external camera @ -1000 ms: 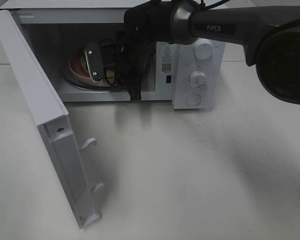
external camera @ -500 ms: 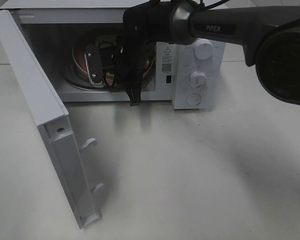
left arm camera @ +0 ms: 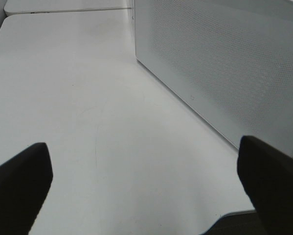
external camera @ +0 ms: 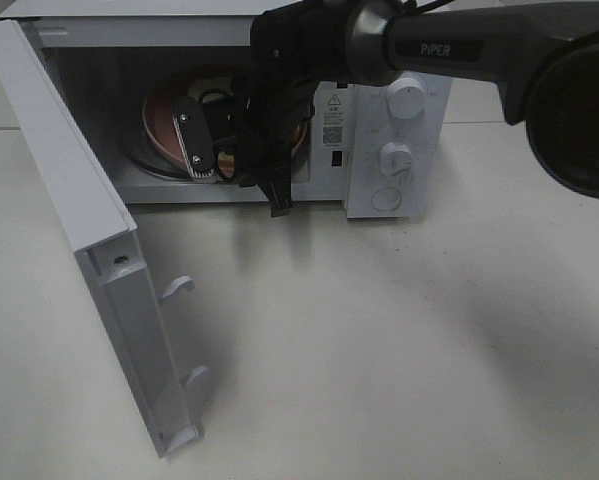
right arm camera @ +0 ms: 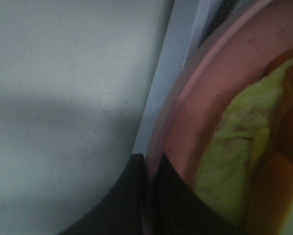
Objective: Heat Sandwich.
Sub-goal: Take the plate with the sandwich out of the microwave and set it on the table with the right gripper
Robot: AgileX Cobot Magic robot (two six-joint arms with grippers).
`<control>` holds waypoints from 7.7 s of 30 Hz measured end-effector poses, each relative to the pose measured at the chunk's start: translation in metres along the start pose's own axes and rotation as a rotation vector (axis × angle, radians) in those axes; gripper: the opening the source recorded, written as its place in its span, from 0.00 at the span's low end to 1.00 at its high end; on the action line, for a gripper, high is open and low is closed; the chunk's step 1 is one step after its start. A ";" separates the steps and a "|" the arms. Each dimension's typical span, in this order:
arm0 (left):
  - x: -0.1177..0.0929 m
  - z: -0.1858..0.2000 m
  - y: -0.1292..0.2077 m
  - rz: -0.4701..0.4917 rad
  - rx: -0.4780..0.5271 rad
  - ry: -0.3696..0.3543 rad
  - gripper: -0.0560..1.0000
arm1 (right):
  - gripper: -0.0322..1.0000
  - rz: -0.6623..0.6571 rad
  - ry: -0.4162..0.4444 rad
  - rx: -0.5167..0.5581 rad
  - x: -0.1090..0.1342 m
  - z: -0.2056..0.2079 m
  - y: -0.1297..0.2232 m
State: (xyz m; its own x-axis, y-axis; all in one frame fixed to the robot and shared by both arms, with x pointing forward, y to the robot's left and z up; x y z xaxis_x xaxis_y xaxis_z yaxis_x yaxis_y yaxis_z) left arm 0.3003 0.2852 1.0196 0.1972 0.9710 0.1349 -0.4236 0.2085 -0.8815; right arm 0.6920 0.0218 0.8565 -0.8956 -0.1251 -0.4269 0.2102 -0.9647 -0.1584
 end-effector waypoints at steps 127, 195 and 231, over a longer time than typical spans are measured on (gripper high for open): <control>0.000 0.000 0.000 0.000 0.000 0.000 0.97 | 0.06 -0.799 -0.021 0.483 0.233 0.233 0.172; 0.000 0.000 0.000 0.000 0.000 0.000 0.97 | 0.06 -1.554 0.138 0.621 0.198 0.151 0.226; 0.000 0.000 0.000 0.000 0.000 0.000 0.97 | 0.08 -1.564 0.125 0.688 0.181 0.091 0.258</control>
State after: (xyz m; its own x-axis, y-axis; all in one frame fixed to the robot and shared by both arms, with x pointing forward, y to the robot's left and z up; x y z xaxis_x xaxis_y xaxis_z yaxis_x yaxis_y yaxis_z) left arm 0.3003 0.2852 1.0196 0.1972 0.9710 0.1349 -0.4236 0.2085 -0.8815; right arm 0.5482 -0.2706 0.8192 -0.0285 0.9479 -0.3172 -0.9939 -0.0607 -0.0920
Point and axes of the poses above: a point on each arm's last joint axis where the gripper is mounted, z pointing back along that axis away from the gripper, x along the wrist's bending axis when the last joint is at zero, y = z × x, the point moved 8 cm from there along -z, pointing out along that axis toward the gripper, and after that the axes turned 10 degrees about -z, right-handed, at the moved point
